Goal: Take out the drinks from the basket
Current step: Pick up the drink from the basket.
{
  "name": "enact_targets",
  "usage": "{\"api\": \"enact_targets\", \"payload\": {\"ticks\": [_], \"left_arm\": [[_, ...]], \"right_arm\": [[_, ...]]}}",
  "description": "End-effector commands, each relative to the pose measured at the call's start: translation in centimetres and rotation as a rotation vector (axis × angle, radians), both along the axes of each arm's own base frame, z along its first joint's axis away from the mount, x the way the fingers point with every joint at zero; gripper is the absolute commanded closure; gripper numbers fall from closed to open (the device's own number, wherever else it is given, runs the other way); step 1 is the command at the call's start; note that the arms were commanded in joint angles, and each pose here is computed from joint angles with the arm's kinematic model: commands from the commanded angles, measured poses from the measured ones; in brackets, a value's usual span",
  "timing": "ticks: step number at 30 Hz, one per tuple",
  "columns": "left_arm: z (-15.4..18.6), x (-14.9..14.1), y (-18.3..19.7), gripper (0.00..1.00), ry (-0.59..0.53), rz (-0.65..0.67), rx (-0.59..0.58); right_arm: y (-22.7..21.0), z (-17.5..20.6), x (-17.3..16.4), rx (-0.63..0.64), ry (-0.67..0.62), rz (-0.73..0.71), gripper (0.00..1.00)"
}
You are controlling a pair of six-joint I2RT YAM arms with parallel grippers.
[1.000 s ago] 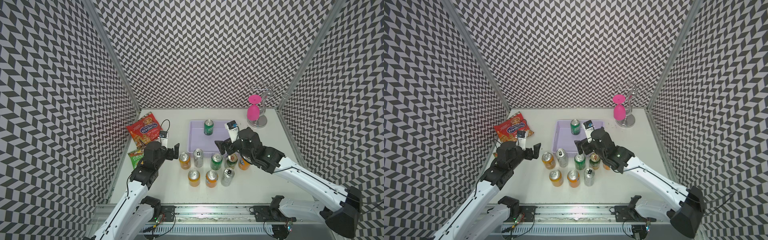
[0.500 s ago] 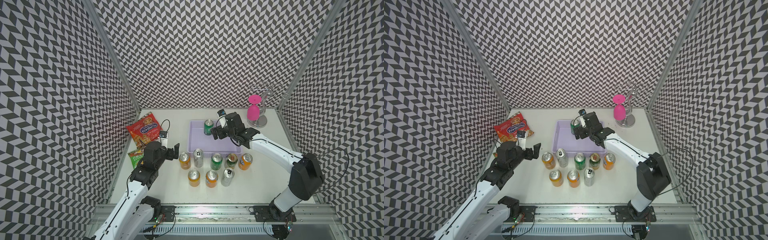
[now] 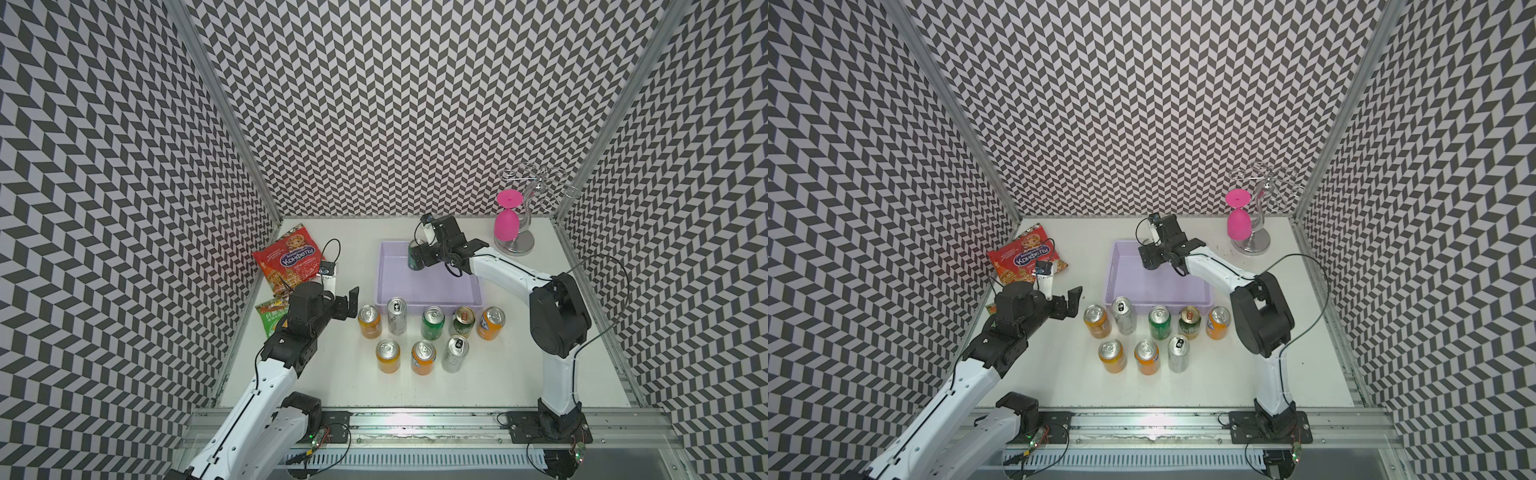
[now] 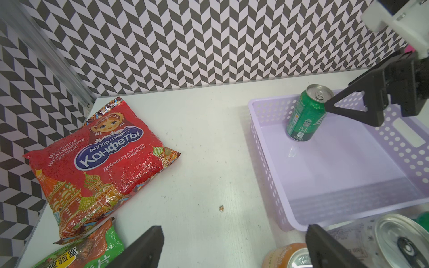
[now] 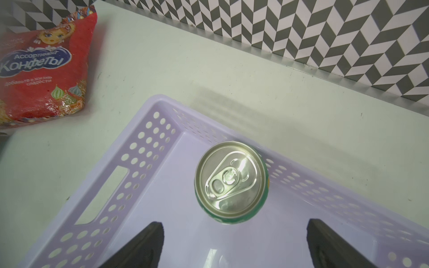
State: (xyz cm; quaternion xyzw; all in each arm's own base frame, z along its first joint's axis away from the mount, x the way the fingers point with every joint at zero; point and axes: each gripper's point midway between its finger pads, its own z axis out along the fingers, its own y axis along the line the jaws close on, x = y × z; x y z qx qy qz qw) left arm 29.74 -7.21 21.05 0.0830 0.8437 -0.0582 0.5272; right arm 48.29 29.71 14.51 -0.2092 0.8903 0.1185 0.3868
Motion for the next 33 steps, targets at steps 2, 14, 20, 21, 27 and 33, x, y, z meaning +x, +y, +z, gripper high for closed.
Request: {"api": "enact_targets", "payload": {"ticks": [2,14,20,21,27,33], "left_arm": [[0.6,0.2,-0.1,0.01,-0.024,-0.011,-0.003],[0.7,0.1,-0.1,0.01,-0.029,-0.011,-0.006],[0.7,0.1,-0.1,0.01,-0.029,-0.013,-0.007],[0.8,0.1,0.0,0.01,-0.031,-0.012,-0.007],[0.7,0.1,0.0,0.01,-0.03,-0.012,-0.007],[0.7,0.1,0.0,0.01,-0.029,-0.012,-0.008]], "right_arm": [[0.2,-0.7,1.2,-0.007,-0.007,-0.018,0.0],[1.6,-3.5,2.9,0.0,0.014,-0.008,0.0],[2.1,-4.6,3.5,0.003,0.032,-0.011,0.08],[2.2,-4.7,3.5,0.008,0.033,-0.008,0.1],[2.5,-4.7,3.6,0.021,0.031,-0.003,0.22],[2.6,-3.9,3.9,0.03,0.006,-0.002,0.27]]}}
